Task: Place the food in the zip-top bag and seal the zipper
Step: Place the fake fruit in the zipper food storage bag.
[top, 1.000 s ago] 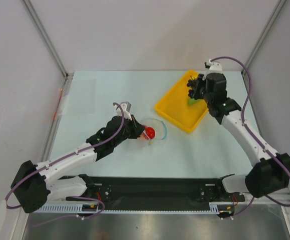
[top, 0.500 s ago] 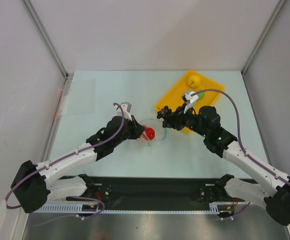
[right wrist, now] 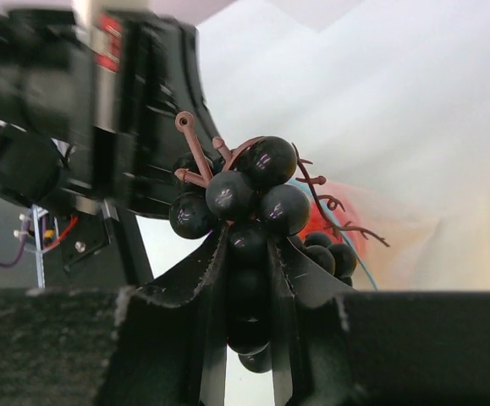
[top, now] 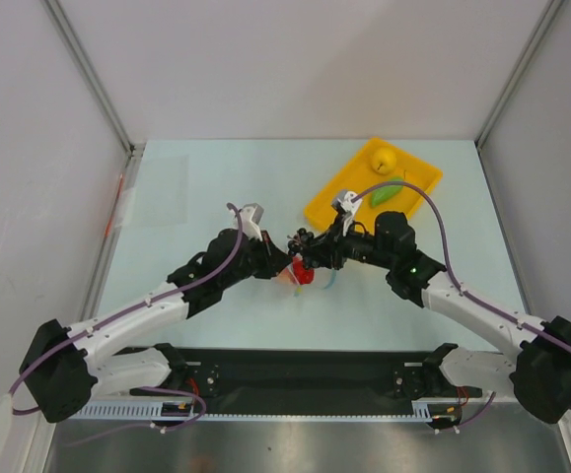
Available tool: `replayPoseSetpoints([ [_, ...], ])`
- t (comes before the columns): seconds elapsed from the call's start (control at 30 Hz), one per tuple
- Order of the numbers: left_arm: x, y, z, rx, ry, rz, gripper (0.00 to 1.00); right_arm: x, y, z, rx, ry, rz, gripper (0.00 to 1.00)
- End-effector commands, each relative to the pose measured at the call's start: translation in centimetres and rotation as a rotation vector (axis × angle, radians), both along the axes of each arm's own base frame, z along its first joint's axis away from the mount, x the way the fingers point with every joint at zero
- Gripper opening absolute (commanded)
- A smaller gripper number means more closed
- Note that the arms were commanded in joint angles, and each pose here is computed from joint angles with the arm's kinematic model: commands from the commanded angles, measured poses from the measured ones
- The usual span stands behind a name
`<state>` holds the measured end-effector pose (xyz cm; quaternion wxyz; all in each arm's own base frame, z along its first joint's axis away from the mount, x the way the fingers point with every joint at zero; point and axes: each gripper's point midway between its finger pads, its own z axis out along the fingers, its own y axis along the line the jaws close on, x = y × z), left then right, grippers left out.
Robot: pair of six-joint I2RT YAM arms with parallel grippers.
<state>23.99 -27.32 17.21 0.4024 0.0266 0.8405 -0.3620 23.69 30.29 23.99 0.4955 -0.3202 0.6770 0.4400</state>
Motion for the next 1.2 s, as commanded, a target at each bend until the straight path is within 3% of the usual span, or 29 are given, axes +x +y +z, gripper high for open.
replayPoseSetpoints([
  [0.0, -1.0, -1.5, 6.0, -0.163, -0.066, -0.081, 0.00, 0.4, 0.5, 1.0, -0.002, -0.078, 0.028, 0.12],
  [0.13, -1.3, -1.3, 7.0, -0.214, -0.057, -0.075, 0.00, 1.3, -0.4, -0.3, -0.045, -0.067, -0.024, 0.11],
  [0.4, -0.4, -1.8, 4.4, -0.260, 0.048, -0.113, 0.01, 3.0, -0.6, -4.7, -0.130, 0.051, -0.053, 0.08],
  [0.67, -0.3, -2.1, 4.7, -0.225, -0.005, -0.146, 0.00, 4.3, 2.1, -9.8, -0.207, 0.198, -0.007, 0.08],
  [1.0, -0.9, -3.8, 3.3, -0.183, 0.020, -0.242, 0.01, 1.6, 3.4, -5.2, 0.016, 0.159, 0.171, 0.10],
  [1.13, -0.2, -2.4, 4.3, -0.145, -0.052, -0.181, 0.00, 0.6, 2.0, -3.6, 0.063, 0.247, 0.208, 0.10],
  [1.17, -0.1, -2.1, 4.7, -0.137, -0.081, -0.174, 0.00, 0.0, 1.8, -4.7, 0.011, 0.341, 0.216, 0.10],
])
